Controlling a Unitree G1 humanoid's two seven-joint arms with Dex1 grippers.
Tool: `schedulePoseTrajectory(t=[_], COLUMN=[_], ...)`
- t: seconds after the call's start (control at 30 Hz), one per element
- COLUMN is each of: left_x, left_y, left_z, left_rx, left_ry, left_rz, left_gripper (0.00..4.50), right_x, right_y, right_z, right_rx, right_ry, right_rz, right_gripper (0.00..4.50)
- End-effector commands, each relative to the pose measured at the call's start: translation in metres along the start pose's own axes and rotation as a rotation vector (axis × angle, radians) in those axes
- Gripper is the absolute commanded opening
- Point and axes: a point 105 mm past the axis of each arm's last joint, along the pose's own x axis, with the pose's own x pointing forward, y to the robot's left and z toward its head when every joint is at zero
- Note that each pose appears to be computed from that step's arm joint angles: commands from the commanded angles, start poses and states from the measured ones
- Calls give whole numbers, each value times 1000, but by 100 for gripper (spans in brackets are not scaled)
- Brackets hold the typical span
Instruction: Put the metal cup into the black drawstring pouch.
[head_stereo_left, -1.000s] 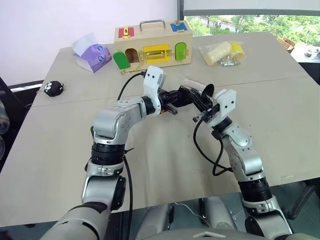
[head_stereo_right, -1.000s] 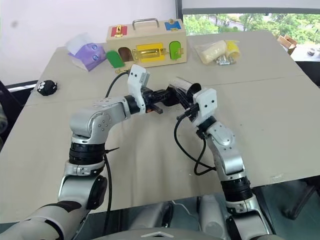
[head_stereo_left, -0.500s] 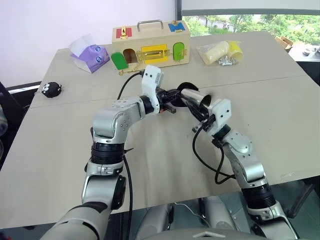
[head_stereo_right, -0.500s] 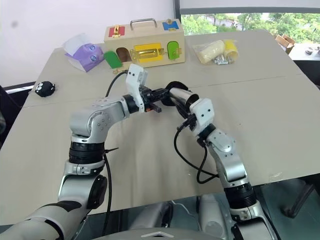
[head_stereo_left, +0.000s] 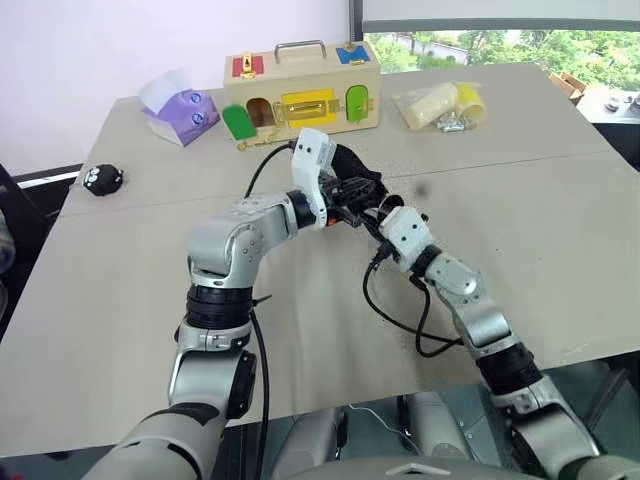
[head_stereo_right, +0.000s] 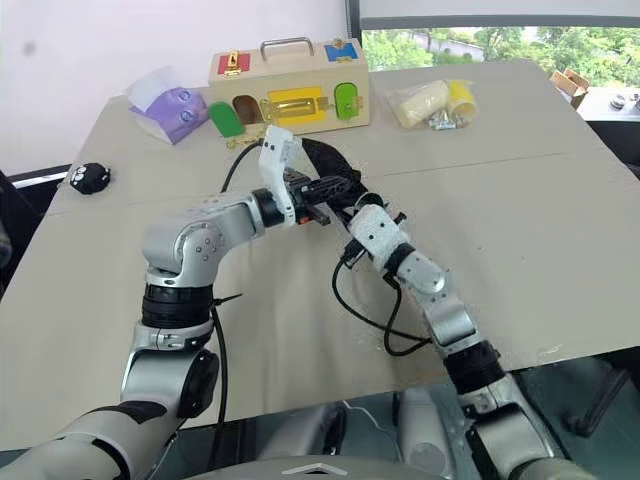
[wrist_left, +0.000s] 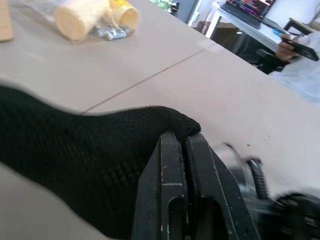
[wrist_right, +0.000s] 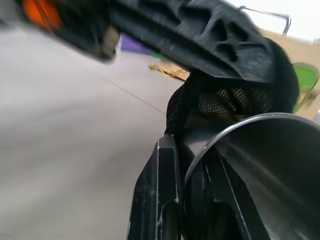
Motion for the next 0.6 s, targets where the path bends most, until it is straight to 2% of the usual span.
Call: schedulePoseTrajectory(t=[0.03, 0.27, 0.37, 0.47, 0.53, 0.6], left_x=[-1, 0, 0, -2, -3, -3], left_y=[-14, -17, -18, -18, -18, -18], left_z=[15, 15, 15, 14, 14, 13], left_rx=[42, 42, 41, 39, 36, 33], left_ry=[-48, -51, -53, -58, -62, -64], left_rz=[-51, -61, -59, -56, -51, -48], left_gripper=[0, 0, 0, 0, 0, 0], right_x=[8, 19, 20, 24, 26, 23], right_y=[4, 4, 4, -13, -30, -46], right_z=[-5, -19, -23, -14, -5, -1], right_rx=[-336, -632, -659, -327, 12, 260], right_ry=[21, 57, 65, 29, -31, -100], right_rz=[117, 277, 304, 137, -23, -131], right_gripper=[5, 5, 5, 5, 5, 5])
